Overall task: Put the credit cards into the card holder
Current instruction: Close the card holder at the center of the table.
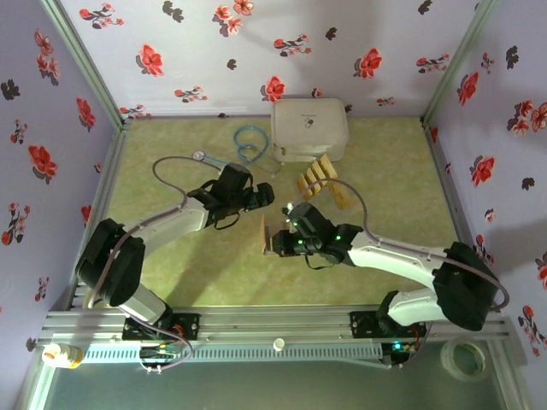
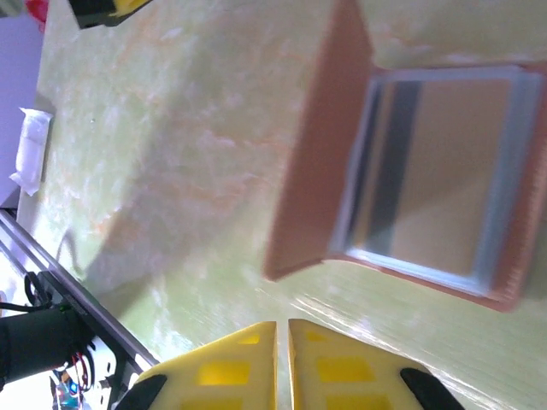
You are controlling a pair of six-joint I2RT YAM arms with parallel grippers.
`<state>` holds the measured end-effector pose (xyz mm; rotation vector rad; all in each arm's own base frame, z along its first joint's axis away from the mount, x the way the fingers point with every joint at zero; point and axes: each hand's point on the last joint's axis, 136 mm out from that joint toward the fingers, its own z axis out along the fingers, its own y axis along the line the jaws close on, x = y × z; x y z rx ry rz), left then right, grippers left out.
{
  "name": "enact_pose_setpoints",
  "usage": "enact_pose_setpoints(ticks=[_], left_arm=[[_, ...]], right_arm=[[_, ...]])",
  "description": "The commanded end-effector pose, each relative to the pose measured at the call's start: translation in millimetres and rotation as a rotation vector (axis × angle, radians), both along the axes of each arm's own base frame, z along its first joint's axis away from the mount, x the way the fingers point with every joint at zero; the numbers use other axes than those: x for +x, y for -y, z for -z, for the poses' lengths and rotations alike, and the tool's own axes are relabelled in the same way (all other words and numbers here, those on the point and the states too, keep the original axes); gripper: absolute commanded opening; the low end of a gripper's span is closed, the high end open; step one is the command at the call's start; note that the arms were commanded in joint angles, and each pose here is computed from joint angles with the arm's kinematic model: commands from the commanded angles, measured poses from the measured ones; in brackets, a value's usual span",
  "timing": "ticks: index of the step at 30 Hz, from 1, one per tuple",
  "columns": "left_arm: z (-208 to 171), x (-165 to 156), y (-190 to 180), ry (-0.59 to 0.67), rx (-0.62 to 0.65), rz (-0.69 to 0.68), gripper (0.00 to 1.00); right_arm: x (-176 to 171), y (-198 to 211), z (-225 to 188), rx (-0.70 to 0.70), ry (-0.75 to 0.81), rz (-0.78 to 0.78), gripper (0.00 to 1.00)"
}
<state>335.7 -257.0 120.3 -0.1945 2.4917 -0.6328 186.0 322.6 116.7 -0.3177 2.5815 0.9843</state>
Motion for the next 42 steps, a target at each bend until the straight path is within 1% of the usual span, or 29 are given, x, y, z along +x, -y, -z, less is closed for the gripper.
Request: enact_pose_setpoints(ticks=[1, 3, 6, 8, 10, 13, 20, 29, 36, 42], left_arm=[[-8, 0, -19, -0.008, 0.005, -0.003, 1.0], [-7, 2, -31, -0.013, -0.002, -0.028, 1.0], [-4, 3, -46, -0.022, -0.01, -0.057, 1.0], [-3, 2, -54, -0.024, -0.017, -0.071, 1.0], [-3, 0, -60, -0.027, -0.023, -0.079, 1.0], [-3, -4, -63, -0.031, -0.024, -0.073, 1.0], [1, -10, -57, -0.052, -0.033, -0.02, 1.0], [2, -13, -49, -0.069, -0.016, 0.049, 1.0], [6, -17, -34, -0.083, 0.043, 0.14, 1.0], [22, -18, -13, -0.11, 0.125, 0.242, 1.0]], right_arm=[[7, -27, -22, 0.013, 0.089, -0.033, 0.09], [5, -37, -23, -0.017, 0.104, -0.064, 0.09], [7, -52, -11, -0.064, 0.086, -0.099, 0.08], [12, -58, 6, -0.111, 0.067, -0.101, 0.04], [18, -54, 22, -0.171, 0.065, -0.088, 0.0], [24, -41, 34, -0.217, 0.064, -0.06, 0.0], [29, -10, 38, -0.219, 0.065, 0.004, 0.0], [36, 9, 53, -0.197, 0.031, 0.079, 0.0], [36, 8, 75, -0.154, -0.012, 0.097, 0.0], [38, 6, 84, -0.098, -0.025, 0.095, 0.0]])
